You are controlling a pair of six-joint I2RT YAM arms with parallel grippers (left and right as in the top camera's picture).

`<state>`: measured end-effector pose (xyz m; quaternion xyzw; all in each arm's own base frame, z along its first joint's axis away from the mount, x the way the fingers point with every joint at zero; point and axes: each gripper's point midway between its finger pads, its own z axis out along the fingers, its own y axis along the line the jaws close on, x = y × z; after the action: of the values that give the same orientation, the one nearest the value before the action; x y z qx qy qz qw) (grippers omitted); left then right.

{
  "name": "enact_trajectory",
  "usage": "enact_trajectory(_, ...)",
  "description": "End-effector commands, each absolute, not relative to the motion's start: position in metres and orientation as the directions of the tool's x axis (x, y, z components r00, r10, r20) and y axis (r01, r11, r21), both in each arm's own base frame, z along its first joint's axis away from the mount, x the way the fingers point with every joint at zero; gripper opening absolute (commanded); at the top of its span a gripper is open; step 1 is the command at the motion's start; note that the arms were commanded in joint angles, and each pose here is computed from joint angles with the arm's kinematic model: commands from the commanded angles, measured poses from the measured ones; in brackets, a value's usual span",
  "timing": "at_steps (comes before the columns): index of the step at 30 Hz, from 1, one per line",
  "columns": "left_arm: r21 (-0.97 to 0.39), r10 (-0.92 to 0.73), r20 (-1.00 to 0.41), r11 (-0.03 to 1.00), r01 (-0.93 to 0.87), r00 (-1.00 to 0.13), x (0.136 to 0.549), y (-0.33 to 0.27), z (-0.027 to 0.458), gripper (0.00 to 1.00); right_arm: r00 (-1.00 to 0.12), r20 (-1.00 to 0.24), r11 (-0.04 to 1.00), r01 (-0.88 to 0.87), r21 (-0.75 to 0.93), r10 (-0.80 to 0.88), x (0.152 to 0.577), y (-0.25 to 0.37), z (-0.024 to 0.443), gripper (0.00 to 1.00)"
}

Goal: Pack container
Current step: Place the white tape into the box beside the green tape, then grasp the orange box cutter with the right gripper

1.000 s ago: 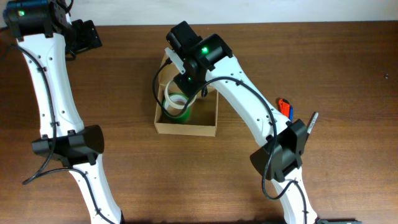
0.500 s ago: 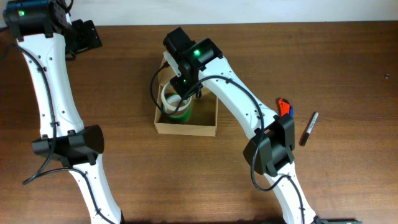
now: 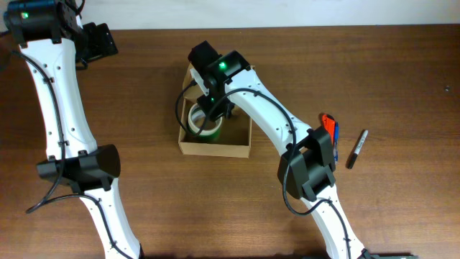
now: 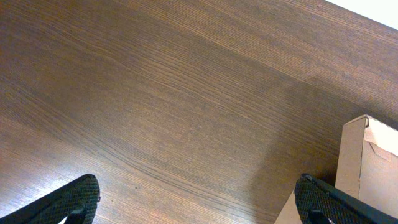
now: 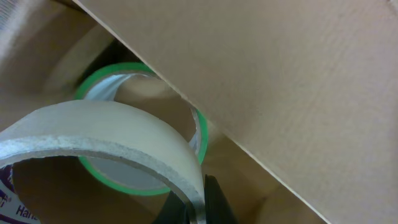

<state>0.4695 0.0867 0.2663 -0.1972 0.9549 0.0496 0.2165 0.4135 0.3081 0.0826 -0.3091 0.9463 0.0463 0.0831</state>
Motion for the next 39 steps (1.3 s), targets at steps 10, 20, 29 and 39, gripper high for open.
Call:
enact_trajectory(10,0.021,-0.346,-0.433,0.919,-0.393,-0.832,0.468,0.089,0.266,1.00,-0.810,-0.167,0.814,-0.578,0.062,-0.562,0.410,0.314,0.060,0.11)
enact_trajectory(20,0.021,-0.346,-0.433,0.919,-0.393,-0.832,0.468,0.089,0.266,1.00,-0.809,-0.169,0.809,-0.581,0.087,-0.563,0.406,0.317,0.066,0.22)
enact_trajectory(29,0.021,-0.346,-0.433,0.919,-0.393,-0.832,0.468,0.089,0.266,1.00,-0.737,-0.419,0.839,-0.525,-0.139,-0.531,0.429,0.278,0.215,0.31)
enact_trajectory(39,0.021,-0.346,-0.433,0.919,-0.393,-0.832,0.468,0.089,0.266,1.00,-0.732,-0.620,0.959,-0.192,-0.209,-0.282,0.424,0.124,0.352,0.42)
